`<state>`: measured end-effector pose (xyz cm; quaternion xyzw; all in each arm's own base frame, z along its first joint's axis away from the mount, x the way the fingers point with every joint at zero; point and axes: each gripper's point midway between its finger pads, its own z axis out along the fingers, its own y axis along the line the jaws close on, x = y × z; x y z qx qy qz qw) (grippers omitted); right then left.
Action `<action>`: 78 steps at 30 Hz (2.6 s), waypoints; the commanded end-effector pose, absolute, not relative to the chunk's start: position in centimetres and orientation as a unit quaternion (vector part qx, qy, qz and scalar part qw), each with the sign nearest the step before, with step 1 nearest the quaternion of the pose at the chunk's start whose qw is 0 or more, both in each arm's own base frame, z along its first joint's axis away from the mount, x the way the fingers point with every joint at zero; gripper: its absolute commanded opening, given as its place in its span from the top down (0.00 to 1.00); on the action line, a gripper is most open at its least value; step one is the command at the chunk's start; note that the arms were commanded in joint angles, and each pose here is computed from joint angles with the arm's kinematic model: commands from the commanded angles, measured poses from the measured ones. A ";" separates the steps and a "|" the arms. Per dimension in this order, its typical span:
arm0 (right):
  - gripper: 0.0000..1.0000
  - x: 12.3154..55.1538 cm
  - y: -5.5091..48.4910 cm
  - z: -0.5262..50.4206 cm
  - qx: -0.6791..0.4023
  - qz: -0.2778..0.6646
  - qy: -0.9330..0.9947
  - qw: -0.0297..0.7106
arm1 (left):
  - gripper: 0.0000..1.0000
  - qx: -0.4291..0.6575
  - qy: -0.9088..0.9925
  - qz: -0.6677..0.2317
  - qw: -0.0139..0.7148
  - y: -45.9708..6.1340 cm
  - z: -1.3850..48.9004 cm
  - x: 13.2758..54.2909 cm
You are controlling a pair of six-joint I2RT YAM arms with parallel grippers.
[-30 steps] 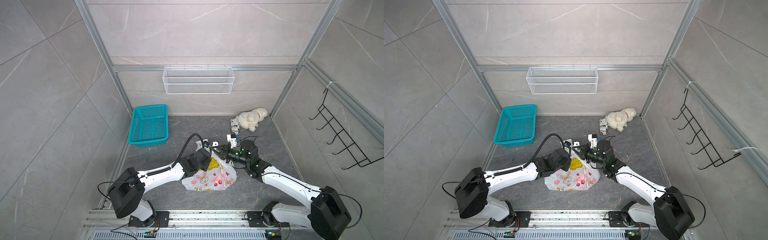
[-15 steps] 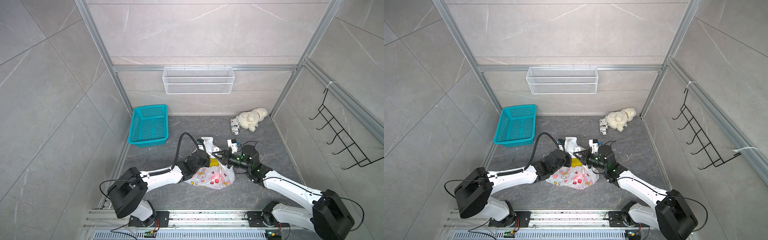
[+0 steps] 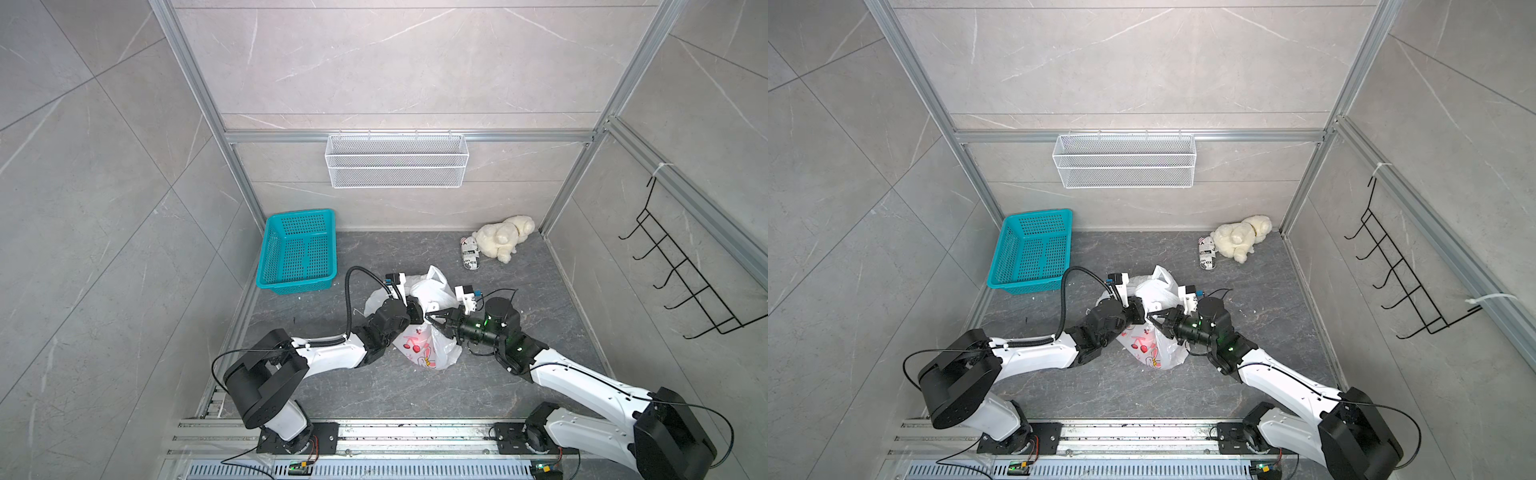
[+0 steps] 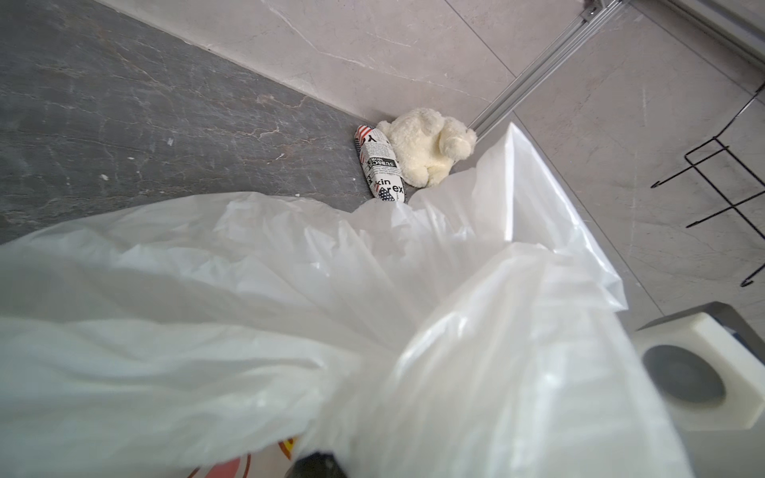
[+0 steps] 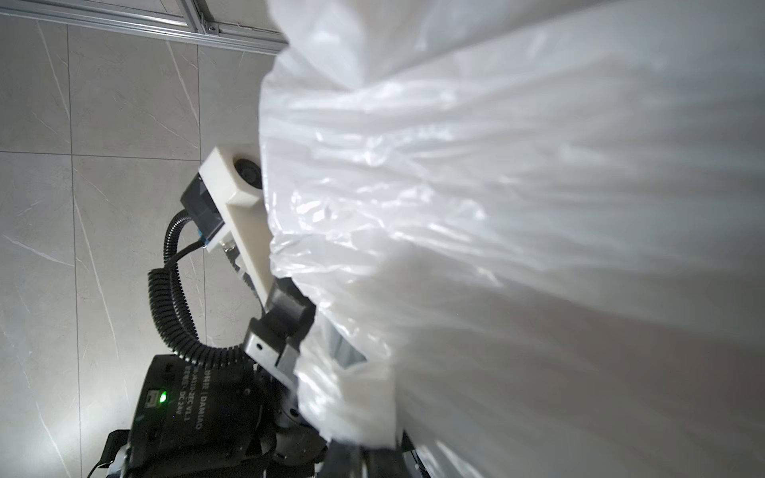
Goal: Place the peach into a plastic bag & tie a knot
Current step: Cross the plastic bag at the center of the board.
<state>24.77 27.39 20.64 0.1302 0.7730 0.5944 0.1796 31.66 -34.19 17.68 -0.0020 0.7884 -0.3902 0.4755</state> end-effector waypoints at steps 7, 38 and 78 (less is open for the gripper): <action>0.94 24.1 27.1 18.3 0.099 0.541 0.815 0.184 | 0.81 0.017 0.713 -0.514 0.476 -37.3 23.4 31.8; 0.51 23.1 21.2 21.6 0.016 0.393 0.862 0.321 | 0.93 0.129 0.699 -0.553 0.434 -39.6 23.0 28.6; 0.59 21.3 14.6 29.2 0.026 0.322 0.828 0.458 | 0.95 0.098 0.687 -0.612 0.380 -40.1 21.9 30.2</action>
